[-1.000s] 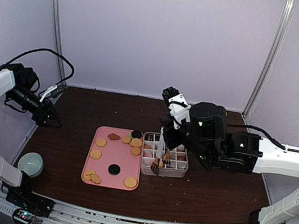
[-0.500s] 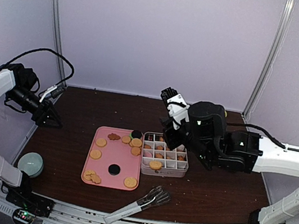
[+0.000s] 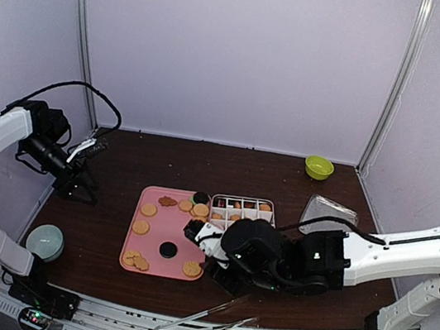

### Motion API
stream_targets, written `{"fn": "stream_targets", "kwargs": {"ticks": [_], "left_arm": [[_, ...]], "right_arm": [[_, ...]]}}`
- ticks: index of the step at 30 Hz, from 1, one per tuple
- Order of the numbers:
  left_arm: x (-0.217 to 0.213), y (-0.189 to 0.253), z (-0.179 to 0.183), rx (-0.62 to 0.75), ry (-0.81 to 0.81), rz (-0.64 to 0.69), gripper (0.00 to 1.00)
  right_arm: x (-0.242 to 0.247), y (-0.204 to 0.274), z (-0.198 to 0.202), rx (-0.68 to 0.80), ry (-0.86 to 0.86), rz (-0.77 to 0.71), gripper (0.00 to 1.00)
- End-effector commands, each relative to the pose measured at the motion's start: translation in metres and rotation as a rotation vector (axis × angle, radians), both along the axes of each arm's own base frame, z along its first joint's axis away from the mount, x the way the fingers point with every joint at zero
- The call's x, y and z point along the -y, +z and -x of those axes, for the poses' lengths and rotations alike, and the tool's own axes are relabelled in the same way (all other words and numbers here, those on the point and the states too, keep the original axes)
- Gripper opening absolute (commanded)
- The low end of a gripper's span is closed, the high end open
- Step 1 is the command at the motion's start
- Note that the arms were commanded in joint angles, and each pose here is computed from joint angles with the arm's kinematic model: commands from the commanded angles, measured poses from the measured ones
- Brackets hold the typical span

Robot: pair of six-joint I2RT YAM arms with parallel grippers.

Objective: Pack the cookies
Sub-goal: Pick up the clamp from the corner of the board.

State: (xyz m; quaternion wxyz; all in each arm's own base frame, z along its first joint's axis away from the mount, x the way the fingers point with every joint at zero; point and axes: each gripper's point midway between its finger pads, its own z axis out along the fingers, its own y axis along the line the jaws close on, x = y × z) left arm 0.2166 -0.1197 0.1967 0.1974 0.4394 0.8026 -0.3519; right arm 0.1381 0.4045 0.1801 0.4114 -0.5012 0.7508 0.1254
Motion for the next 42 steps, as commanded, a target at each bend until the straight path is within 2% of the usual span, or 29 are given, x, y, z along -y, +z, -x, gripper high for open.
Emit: {"fn": "stream_targets", "kwargs": {"ticks": [1,5,12,19,23,26,36,40,42], "left_arm": [[0.003,-0.004,-0.005,0.021,-0.008,-0.004,0.89],[0.000,-0.008,-0.003,0.020,-0.006,-0.032,0.90],[-0.005,-0.011,0.001,0.016,0.002,-0.068,0.92],[-0.010,-0.009,-0.002,0.028,0.018,-0.080,0.92],[-0.010,-0.008,-0.003,0.027,0.022,-0.080,0.91],[-0.011,-0.006,-0.004,0.028,0.026,-0.080,0.91],[-0.010,0.000,-0.005,0.034,0.030,-0.072,0.91],[-0.007,0.003,-0.006,0.034,0.030,-0.053,0.91],[-0.005,0.006,-0.006,0.039,0.029,-0.032,0.92]], "right_arm": [[0.006,-0.052,0.052,-0.118,0.277,0.183,0.43],[0.002,-0.070,0.067,-0.142,0.406,0.263,0.45],[0.001,-0.120,0.072,-0.187,0.515,0.524,0.42],[0.003,-0.136,0.072,-0.203,0.533,0.597,0.37],[0.008,-0.146,0.072,-0.208,0.536,0.644,0.31],[0.013,-0.152,0.067,-0.194,0.522,0.682,0.19],[0.012,-0.144,0.042,-0.061,0.443,0.688,0.00],[0.013,-0.121,0.014,0.043,0.320,0.628,0.00],[0.009,-0.098,-0.010,0.082,0.200,0.529,0.00]]}}
